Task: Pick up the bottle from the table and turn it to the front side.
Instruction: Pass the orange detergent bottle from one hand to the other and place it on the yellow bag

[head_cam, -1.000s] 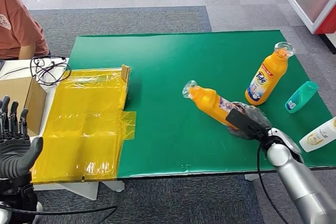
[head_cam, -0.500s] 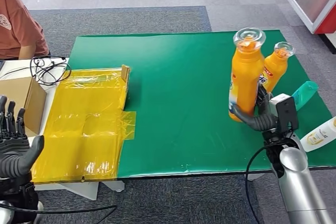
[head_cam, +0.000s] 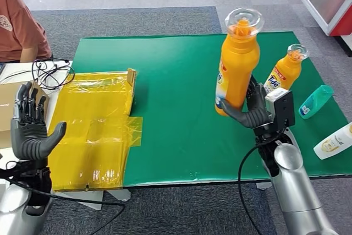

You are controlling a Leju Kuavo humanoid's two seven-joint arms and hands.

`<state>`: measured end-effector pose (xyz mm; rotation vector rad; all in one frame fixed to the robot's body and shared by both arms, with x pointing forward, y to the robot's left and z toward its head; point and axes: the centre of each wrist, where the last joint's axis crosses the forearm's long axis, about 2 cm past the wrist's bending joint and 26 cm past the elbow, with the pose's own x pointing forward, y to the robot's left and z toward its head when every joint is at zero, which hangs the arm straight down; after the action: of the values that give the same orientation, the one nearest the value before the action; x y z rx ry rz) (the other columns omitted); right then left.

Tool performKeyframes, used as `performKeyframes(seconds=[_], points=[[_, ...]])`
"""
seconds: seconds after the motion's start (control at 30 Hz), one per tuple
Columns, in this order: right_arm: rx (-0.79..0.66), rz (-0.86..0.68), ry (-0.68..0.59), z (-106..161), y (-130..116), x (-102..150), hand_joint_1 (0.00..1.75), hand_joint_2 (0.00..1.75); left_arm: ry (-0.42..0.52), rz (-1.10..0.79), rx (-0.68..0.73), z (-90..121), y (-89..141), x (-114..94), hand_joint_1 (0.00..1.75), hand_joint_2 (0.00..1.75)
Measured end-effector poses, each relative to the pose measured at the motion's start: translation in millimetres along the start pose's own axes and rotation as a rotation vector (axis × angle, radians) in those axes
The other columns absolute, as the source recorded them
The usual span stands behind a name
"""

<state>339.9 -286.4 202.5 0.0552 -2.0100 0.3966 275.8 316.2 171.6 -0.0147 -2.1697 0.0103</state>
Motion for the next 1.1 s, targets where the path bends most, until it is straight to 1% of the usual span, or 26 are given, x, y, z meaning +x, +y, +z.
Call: performKeyframes(seconds=[0.27, 0.47, 0.63, 0.8, 1.1], points=[[0.093, -0.038, -0.017, -21.1, 26.9, 1.5, 1.75, 1.75, 0.085, 0.004, -0.101, -28.2, -11.5, -23.6, 0.0, 1.75], [0.152, -0.066, -0.013, -29.5, 46.2, 0.9, 1.75, 1.75, 0.117, -0.014, -0.173, -44.6, -24.6, -33.6, 0.0, 1.75], [0.184, -0.087, 0.008, -29.5, 57.6, -3.5, 1.75, 1.75, 0.134, -0.052, -0.233, -53.7, -33.4, -35.6, 0.0, 1.75], [0.204, -0.098, 0.03, -27.2, 63.8, -8.7, 1.75, 1.75, 0.138, -0.111, -0.298, -63.4, -35.4, -35.4, 0.0, 1.75], [0.235, -0.082, 0.075, -23.2, 73.7, -18.7, 1.75, 1.75, 0.151, -0.147, -0.496, -92.3, -45.8, -23.4, 0.0, 1.75]])
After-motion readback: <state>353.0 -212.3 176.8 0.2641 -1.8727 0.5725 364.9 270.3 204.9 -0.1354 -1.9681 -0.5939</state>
